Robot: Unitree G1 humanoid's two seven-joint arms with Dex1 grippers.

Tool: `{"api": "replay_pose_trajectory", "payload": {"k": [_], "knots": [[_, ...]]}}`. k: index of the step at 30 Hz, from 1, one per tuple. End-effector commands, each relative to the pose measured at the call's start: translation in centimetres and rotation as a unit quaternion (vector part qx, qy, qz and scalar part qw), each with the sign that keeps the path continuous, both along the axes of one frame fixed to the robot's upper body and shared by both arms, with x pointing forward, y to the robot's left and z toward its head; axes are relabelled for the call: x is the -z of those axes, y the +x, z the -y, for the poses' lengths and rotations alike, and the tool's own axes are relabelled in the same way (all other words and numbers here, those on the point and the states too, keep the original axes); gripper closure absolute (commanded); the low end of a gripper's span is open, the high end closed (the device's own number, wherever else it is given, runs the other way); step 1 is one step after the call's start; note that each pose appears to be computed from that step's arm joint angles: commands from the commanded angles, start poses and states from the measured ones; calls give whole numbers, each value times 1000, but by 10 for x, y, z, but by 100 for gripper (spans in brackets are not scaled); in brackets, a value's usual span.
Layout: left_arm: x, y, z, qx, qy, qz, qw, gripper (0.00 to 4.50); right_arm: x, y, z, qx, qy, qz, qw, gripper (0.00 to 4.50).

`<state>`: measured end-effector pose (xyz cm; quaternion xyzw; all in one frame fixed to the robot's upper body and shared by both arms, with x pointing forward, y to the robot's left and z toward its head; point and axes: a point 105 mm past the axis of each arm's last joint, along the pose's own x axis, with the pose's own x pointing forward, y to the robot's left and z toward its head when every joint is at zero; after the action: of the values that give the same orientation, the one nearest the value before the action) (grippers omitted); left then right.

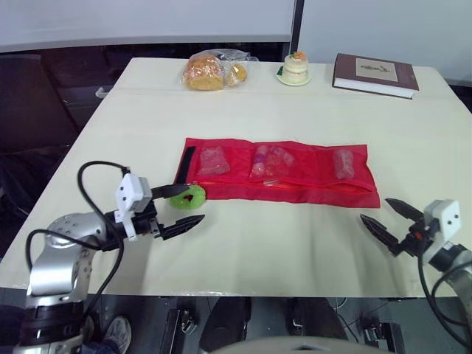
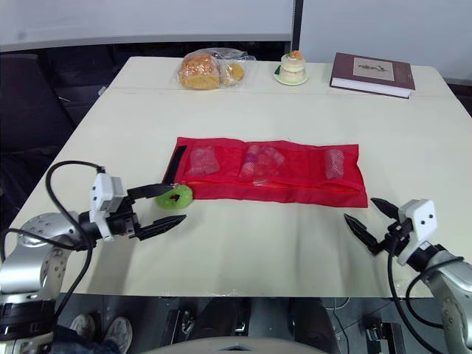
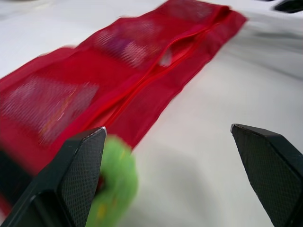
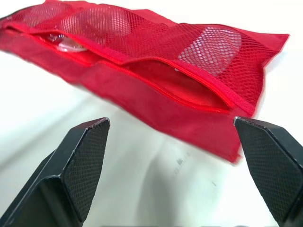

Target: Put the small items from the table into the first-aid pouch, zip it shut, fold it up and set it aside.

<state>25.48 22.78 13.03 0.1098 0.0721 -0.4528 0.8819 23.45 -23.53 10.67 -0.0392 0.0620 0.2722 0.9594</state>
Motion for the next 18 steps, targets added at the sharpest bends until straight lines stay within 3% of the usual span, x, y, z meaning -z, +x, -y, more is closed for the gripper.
{"api": "replay_pose_trajectory", "payload": {"k": [1, 12, 18], "knots": [[-10, -11, -16, -26, 5, 29, 999, 0, -10, -7, 14, 2, -23, 19, 1000, 4], [-6, -19, -33, -50, 1, 17, 999, 0, -22, -36, 28, 1, -42, 19, 999, 4], [-13, -13, -24, -17, -5, 15, 1000, 0, -9, -18, 23, 33, -7, -10, 999, 4]]}}
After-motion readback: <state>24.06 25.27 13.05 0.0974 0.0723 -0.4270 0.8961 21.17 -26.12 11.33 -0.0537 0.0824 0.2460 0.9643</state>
